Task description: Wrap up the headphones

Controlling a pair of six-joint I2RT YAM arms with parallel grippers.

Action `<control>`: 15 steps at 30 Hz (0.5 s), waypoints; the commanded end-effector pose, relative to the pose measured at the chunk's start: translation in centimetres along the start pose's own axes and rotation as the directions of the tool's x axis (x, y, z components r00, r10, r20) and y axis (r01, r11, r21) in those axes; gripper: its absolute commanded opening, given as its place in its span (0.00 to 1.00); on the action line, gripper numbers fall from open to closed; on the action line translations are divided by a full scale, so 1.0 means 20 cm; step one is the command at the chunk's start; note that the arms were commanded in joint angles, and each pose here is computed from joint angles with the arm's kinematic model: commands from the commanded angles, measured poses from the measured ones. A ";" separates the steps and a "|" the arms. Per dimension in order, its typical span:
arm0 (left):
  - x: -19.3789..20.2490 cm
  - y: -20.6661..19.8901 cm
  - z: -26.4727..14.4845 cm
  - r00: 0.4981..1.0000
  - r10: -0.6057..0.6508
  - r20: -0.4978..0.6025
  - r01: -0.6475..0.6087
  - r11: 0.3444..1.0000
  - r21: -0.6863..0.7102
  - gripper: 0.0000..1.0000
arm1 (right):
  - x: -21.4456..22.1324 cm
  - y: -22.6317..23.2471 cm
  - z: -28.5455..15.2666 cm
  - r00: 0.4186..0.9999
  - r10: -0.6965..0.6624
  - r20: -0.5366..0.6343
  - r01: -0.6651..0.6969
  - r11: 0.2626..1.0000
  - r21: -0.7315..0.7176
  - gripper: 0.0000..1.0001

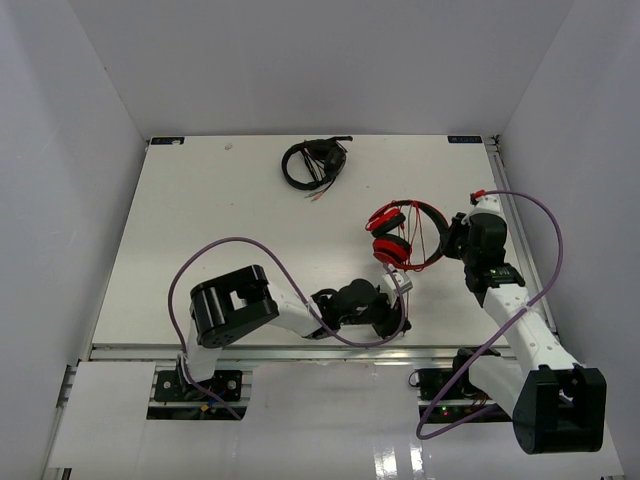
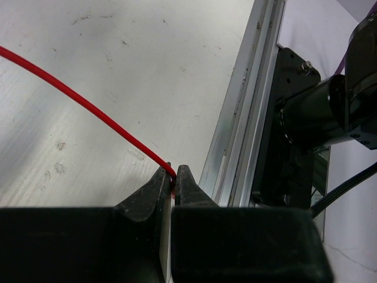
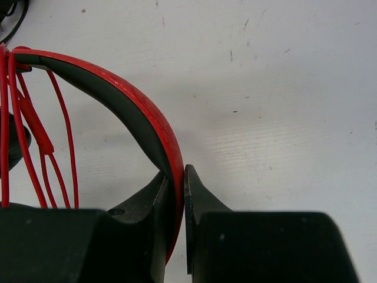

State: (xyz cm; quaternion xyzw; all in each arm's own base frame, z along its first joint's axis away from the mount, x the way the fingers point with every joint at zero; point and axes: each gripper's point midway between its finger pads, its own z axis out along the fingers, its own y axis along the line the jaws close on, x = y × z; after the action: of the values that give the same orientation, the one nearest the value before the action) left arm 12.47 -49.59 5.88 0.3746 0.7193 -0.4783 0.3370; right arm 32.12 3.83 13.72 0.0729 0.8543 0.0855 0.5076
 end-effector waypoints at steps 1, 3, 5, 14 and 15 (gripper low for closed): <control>-0.16 -0.12 -0.07 0.998 0.068 0.017 -0.069 0.997 0.034 0.11 | -0.17 0.00 0.04 0.990 -0.067 0.124 0.063 0.998 0.031 0.08; -0.23 -0.13 -0.12 0.995 0.101 0.029 -0.101 0.995 0.020 0.11 | -0.14 -0.02 0.07 0.990 -0.104 0.100 0.099 0.994 0.049 0.08; -0.31 -0.15 -0.16 0.991 0.130 0.043 -0.131 0.991 0.003 0.11 | -0.11 0.00 0.09 0.987 -0.142 0.075 0.140 0.990 0.028 0.08; -0.45 -0.04 -0.22 0.955 0.277 -0.103 -0.289 0.948 -0.131 0.12 | 0.00 0.11 0.12 0.940 -0.339 0.031 0.340 0.940 -0.029 0.08; -0.46 -0.01 -0.22 0.949 0.291 -0.123 -0.308 0.939 -0.151 0.12 | 0.02 0.11 0.12 0.938 -0.346 0.025 0.347 0.937 -0.035 0.08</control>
State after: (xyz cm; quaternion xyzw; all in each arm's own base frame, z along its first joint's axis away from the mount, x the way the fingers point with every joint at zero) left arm 14.46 -49.00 15.55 0.4346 0.6902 -0.4173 0.4007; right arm 32.31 5.66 10.34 -0.0669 0.8782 0.0190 0.4731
